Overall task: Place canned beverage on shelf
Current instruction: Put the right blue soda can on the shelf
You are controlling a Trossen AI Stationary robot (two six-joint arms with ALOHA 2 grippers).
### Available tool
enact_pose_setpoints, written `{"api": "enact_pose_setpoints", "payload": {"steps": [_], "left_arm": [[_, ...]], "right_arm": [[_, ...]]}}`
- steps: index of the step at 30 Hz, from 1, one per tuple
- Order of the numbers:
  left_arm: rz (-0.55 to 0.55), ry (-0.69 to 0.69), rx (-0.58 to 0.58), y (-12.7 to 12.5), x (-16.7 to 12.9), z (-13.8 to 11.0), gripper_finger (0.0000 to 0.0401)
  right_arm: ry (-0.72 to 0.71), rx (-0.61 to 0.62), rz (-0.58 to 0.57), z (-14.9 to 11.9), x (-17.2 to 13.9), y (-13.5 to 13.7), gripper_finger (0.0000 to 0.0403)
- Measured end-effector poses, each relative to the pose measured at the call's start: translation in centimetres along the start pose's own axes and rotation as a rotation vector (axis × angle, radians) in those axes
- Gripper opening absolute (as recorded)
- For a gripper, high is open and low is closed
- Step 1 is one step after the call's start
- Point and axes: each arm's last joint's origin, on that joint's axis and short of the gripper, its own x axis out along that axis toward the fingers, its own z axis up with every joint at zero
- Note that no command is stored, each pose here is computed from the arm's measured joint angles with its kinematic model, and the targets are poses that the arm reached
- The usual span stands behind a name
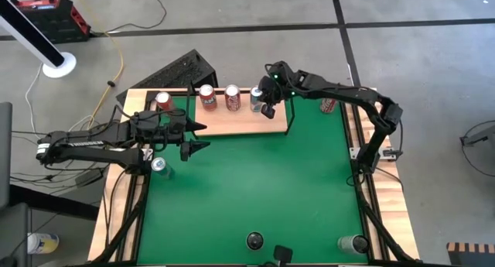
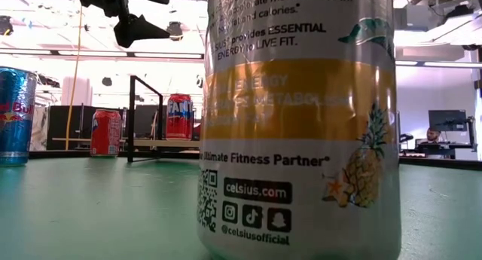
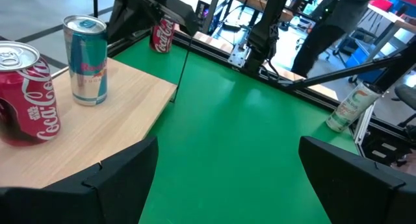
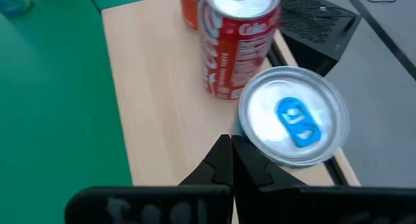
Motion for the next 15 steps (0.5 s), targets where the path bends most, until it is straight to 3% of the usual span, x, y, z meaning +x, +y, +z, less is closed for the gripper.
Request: {"api": "enact_pose_setpoints", "payload": {"steps": [8, 15], "left_arm": [[0.0, 0.0, -0.002, 0.0, 0.0, 0.0, 0.0357], [0.0, 0.0, -0.003, 0.0, 0.0, 0.0, 0.0357]], "right_arm": [[-0.033, -0.003, -0.012, 0.3, -0.07, -0.26, 0.0019], [0.072, -0.004, -0.003, -0.66, -0.46, -0.03, 0.0019]]}}
